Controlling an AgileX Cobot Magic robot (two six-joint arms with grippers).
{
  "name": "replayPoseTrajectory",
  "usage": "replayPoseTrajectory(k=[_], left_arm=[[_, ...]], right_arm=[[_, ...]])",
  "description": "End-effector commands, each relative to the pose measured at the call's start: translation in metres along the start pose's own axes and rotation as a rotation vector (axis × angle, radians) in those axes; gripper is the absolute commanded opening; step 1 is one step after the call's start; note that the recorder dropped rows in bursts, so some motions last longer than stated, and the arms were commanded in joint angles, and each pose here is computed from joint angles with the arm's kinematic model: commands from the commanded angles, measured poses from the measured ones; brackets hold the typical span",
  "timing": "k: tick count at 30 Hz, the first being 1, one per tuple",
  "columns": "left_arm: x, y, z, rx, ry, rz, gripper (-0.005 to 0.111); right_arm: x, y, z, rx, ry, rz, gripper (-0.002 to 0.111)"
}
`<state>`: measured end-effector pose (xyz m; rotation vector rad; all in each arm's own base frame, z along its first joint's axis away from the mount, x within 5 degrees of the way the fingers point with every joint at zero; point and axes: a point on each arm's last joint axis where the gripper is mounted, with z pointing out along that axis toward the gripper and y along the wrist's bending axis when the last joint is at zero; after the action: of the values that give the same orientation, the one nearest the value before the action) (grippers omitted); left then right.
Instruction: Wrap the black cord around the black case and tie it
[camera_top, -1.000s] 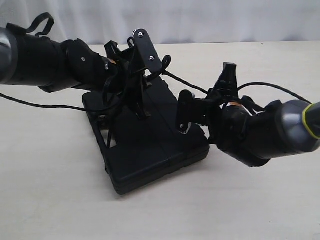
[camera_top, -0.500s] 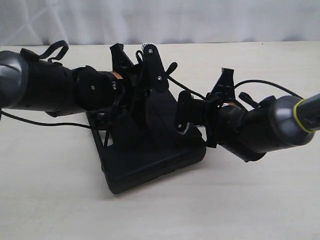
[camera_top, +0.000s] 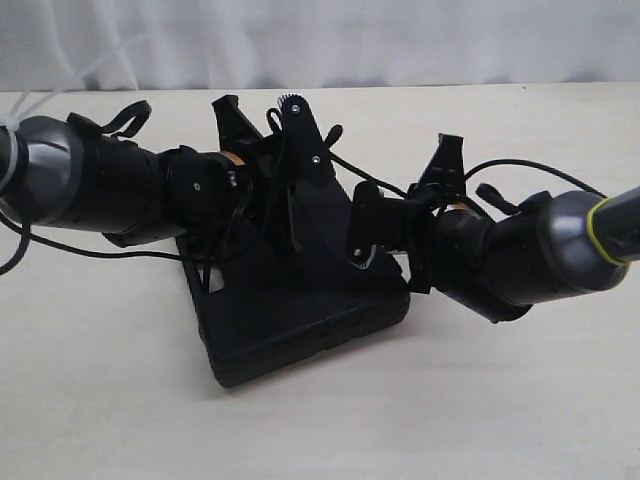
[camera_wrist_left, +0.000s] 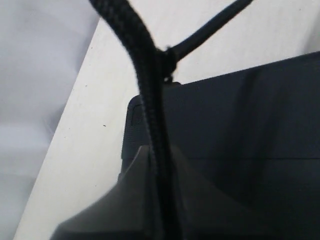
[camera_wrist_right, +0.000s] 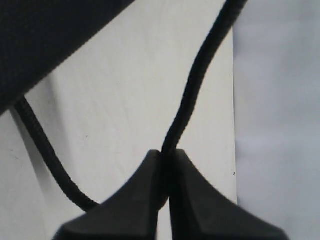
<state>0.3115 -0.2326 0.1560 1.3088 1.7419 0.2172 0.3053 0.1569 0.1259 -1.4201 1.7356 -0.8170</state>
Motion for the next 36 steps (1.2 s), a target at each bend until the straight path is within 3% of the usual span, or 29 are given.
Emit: replayPoseTrajectory(k=[1,8,11,15,17,22,28,32,36], left_arm=[[-0.001,-0.001,0.000,0.001,-0.004,0.018,0.000],[-0.011,-0.007,-0.003,-0.047,-0.036,0.098,0.000],[-0.019,-0.009,-0.008,-0.173,-0.039,0.202,0.000],[-0.016,-0.006,-0.009,-0.333,0.054,0.394,0.000],[-0.011,-0.008,-0.006,-0.325,0.086,0.422,0.000],[-0.007,-0.017,0.000,-0.284,0.102,0.405,0.000],[-0.014,-0.014,-0.006,-0.397,0.102,0.397,0.000],[-0.013,-0.014,-0.007,-0.409,0.099,0.299,0.000],[-0.012,-0.015,-0.007,-0.405,0.082,0.171,0.000]], right_arm=[[-0.004,-0.002,0.001,0.001,-0.031,0.031,0.004],[-0.004,-0.003,0.001,0.008,-0.032,0.027,0.004],[-0.004,-0.003,0.001,0.011,-0.031,0.027,0.004],[-0.004,-0.003,0.001,0.011,-0.031,0.027,0.004],[-0.004,-0.003,0.001,0.011,-0.031,0.031,0.004],[-0.004,-0.003,0.001,0.013,-0.037,0.033,0.004],[-0.001,-0.014,0.000,0.127,-0.006,0.087,0.004],[0.007,-0.020,0.002,0.178,0.035,0.193,0.004],[0.013,-0.014,0.007,0.071,0.035,0.272,0.004]])
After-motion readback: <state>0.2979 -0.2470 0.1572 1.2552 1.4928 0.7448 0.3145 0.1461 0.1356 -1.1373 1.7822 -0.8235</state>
